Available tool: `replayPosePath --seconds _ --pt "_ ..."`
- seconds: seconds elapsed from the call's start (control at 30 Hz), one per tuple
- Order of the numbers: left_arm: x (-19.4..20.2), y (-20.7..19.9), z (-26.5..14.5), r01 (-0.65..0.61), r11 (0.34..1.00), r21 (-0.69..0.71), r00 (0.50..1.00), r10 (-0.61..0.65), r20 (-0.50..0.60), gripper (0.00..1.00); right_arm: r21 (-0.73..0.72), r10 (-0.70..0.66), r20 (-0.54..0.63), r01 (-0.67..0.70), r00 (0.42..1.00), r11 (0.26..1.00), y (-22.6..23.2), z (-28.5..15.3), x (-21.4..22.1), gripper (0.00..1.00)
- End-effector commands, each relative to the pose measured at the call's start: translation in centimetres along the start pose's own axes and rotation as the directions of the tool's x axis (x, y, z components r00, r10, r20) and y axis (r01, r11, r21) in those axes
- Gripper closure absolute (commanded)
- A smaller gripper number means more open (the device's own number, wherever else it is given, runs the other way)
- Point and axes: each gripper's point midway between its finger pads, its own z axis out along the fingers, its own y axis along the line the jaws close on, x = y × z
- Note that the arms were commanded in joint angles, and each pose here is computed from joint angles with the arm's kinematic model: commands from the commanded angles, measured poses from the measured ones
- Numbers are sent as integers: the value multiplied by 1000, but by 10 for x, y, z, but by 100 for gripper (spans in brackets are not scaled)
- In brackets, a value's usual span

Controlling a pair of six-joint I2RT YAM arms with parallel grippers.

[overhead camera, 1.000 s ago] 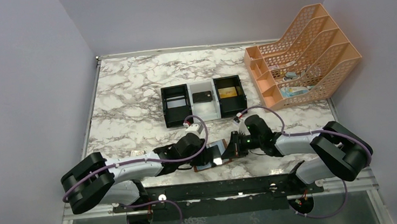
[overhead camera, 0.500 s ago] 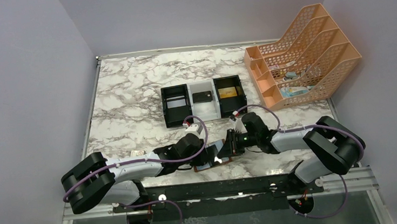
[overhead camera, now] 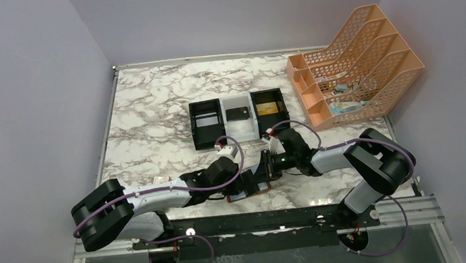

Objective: Take the credit cards out of the card holder

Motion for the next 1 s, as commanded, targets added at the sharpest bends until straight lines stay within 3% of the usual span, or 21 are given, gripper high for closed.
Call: replayPosePath --seconds 0.0,0.27,0.5,0.63,0.97 --pt "19 32 -5 -37 992 -121 998 30 -58 81 -110 -80 -43 75 996 991 17 0 3 83" --pt "15 29 -6 -29 994 -103 999 25 -38 81 -94 -57 -58 51 997 994 8 1 9 96" --pt "10 24 -8 -41 995 -92 999 39 -23 80 52 -58 72 54 996 997 -5 -11 -6 99" --pt "1 15 -11 -56 997 -55 998 56 6 80 76 -128 128 119 983 990 2 -22 -15 99" --pt "-22 -8 -18 -66 998 14 995 65 79 62 43 -232 221 228 947 973 29 -39 -30 99"
